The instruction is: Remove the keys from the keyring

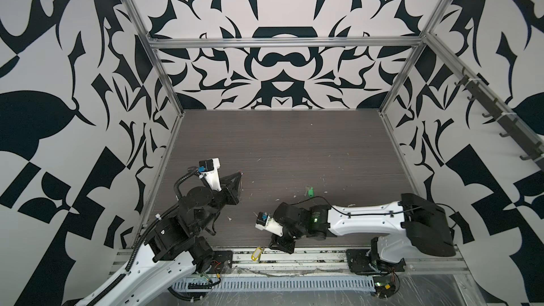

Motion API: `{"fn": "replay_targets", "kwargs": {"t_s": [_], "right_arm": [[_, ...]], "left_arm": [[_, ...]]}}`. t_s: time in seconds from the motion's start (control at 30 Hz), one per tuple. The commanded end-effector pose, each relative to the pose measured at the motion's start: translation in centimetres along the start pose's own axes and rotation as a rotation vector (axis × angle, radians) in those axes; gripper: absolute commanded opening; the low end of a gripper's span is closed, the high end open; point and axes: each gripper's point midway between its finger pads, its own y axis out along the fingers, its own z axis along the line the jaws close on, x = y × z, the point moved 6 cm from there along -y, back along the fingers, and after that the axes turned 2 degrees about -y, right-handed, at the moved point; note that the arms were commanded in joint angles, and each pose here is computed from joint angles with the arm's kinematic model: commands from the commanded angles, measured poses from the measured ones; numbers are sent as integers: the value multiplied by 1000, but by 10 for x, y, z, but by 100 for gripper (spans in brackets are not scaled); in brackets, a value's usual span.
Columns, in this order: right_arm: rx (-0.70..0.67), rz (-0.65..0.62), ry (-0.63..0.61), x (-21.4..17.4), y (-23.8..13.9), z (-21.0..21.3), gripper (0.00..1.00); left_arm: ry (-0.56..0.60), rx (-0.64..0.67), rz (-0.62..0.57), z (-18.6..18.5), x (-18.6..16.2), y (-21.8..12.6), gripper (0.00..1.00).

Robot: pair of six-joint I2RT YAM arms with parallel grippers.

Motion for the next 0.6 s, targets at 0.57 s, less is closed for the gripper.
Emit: {"fn": "replay_targets", "kwargs": {"t_s": [0.57], "right_arm": [[-118, -64, -261, 24, 38, 20, 35]], "left_arm": [[-29, 64, -1, 9, 0, -4, 0]]}}
